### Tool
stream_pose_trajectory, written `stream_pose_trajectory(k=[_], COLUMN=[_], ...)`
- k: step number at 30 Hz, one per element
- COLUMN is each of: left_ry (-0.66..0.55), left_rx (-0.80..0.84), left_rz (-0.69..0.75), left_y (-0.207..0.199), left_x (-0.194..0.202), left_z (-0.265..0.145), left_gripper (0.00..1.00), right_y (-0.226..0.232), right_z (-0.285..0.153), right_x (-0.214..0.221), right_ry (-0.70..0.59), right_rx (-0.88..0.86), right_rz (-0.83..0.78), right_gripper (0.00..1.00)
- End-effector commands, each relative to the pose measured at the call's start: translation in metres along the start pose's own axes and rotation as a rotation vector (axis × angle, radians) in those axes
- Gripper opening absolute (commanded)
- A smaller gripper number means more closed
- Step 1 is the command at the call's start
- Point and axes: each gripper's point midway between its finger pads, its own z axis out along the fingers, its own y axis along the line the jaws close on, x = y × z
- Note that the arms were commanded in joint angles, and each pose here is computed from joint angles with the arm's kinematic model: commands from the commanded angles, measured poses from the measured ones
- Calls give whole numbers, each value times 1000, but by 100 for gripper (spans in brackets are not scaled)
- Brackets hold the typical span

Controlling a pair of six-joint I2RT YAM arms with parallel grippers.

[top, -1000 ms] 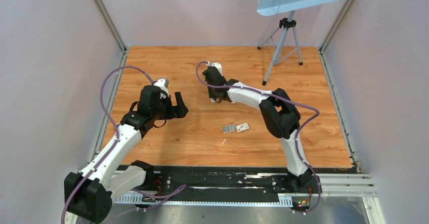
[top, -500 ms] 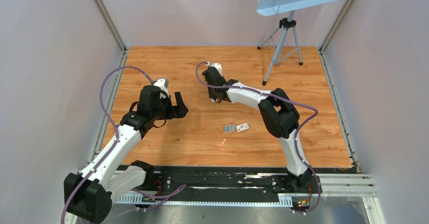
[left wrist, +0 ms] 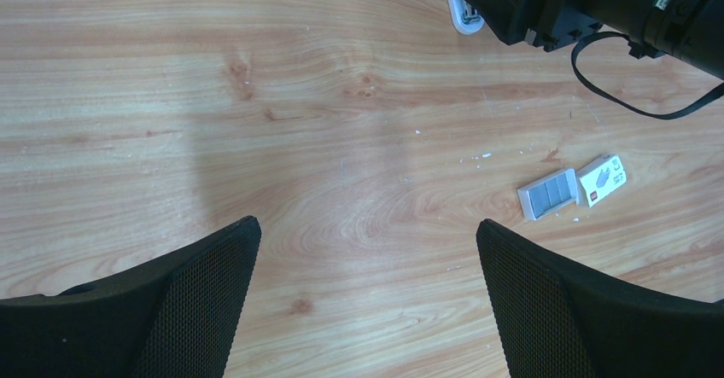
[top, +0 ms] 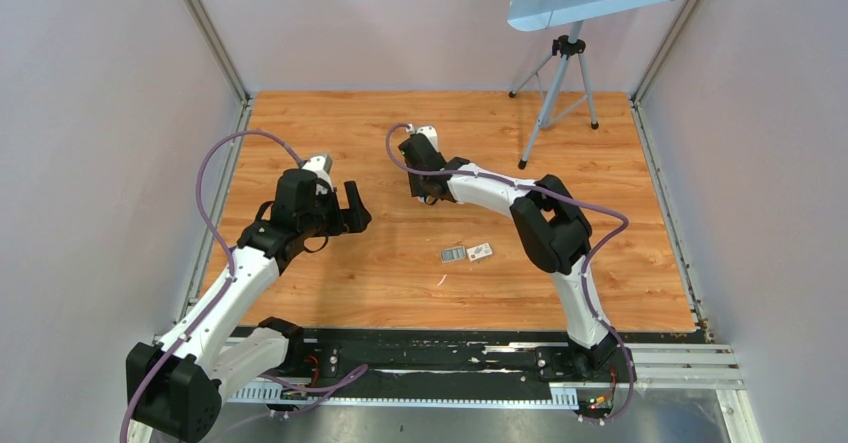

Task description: Load the staples into the stapler

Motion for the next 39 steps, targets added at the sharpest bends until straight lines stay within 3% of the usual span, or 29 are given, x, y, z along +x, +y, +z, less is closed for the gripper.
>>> stream_pose_trajectory(k=[1,6,16,39], left_ry=[-10,5,8,8], left_rx=[-25,56,128,114], left_rz=[-30,-62,-41,-26], left_y=[4,-11,-22,-19], left_x=[0,2,1,4], left_z=[0,9,11,5], left_gripper=[100,100,100,100], right_y=[5,1,-15,-30], right_z=[-27,-39,-20,9], right_x=[-21,-35,-34,-25], right_ry=[-40,-69,-43,-23], right_rx=[-15,-37,-35,9], right_rz=[-24,-39,-35,-35], right_gripper=[40,45,53,49])
